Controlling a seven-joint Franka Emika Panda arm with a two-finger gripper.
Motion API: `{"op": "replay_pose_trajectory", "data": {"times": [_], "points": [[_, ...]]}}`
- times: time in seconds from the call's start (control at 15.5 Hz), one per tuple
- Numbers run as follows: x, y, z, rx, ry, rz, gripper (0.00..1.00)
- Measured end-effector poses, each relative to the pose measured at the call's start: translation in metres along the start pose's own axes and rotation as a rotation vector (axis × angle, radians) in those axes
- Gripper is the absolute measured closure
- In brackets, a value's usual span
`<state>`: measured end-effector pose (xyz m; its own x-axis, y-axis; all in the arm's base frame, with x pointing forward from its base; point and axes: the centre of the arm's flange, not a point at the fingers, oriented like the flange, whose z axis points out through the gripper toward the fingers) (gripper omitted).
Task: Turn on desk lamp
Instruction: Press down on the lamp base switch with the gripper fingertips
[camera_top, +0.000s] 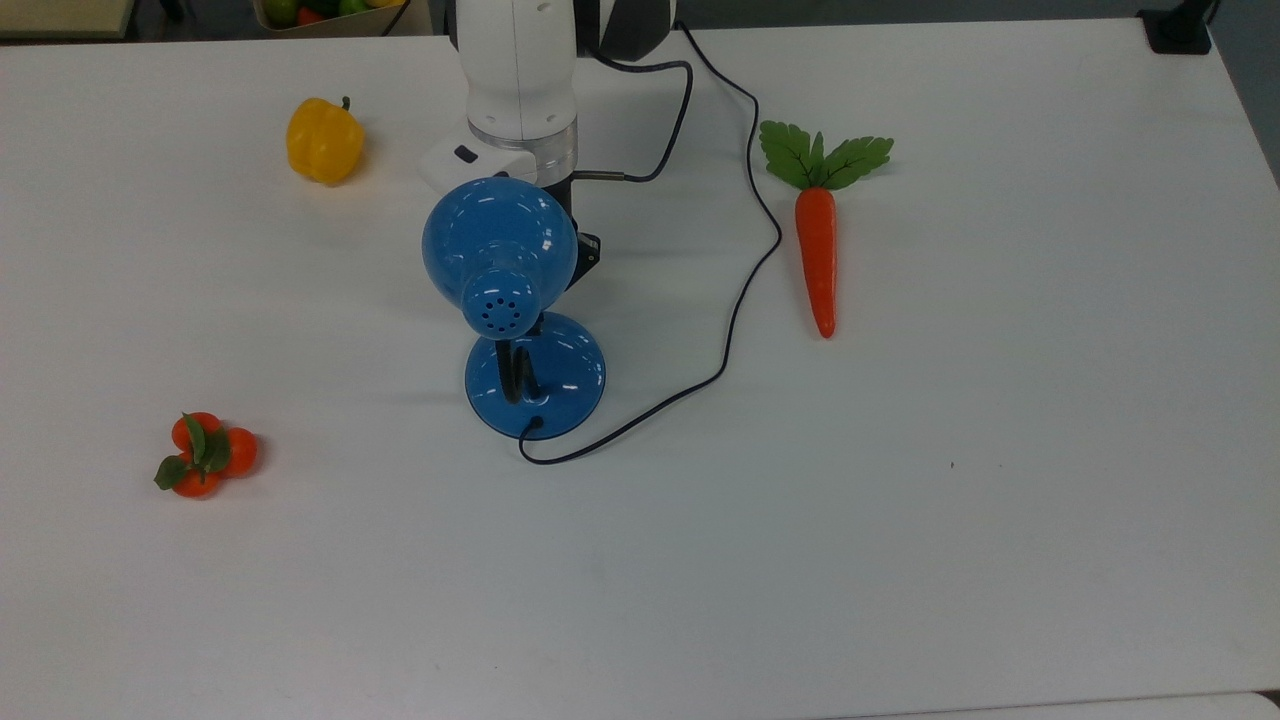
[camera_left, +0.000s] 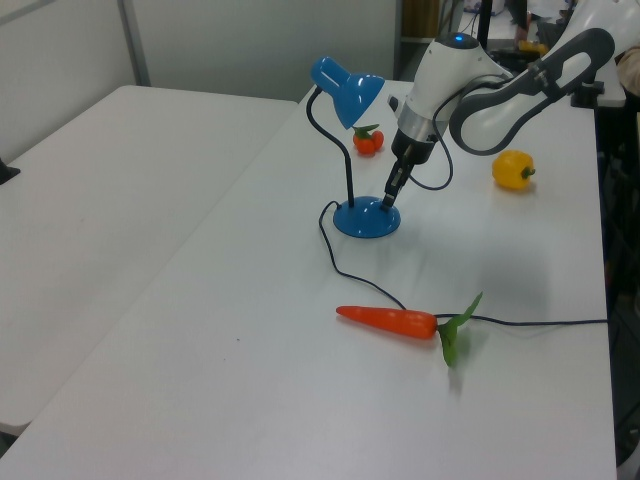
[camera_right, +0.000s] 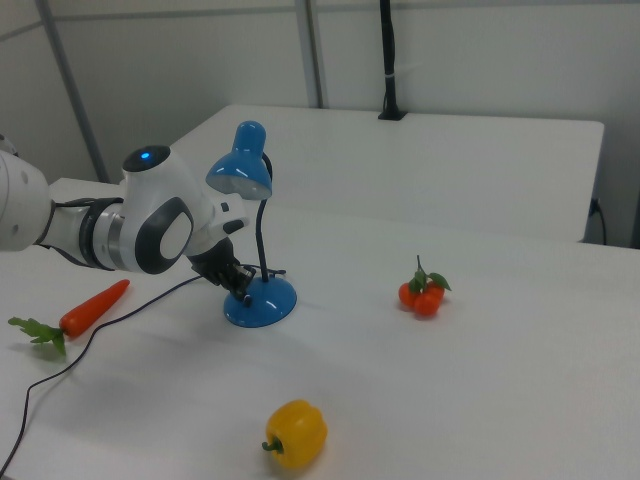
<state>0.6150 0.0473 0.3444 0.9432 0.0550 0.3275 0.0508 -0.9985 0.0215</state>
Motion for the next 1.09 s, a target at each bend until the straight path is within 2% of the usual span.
{"op": "replay_pose_trajectory", "data": {"times": [1.09], "points": [[0.004,0.002,0.012,0.008,0.046,0.013,0.99]]}}
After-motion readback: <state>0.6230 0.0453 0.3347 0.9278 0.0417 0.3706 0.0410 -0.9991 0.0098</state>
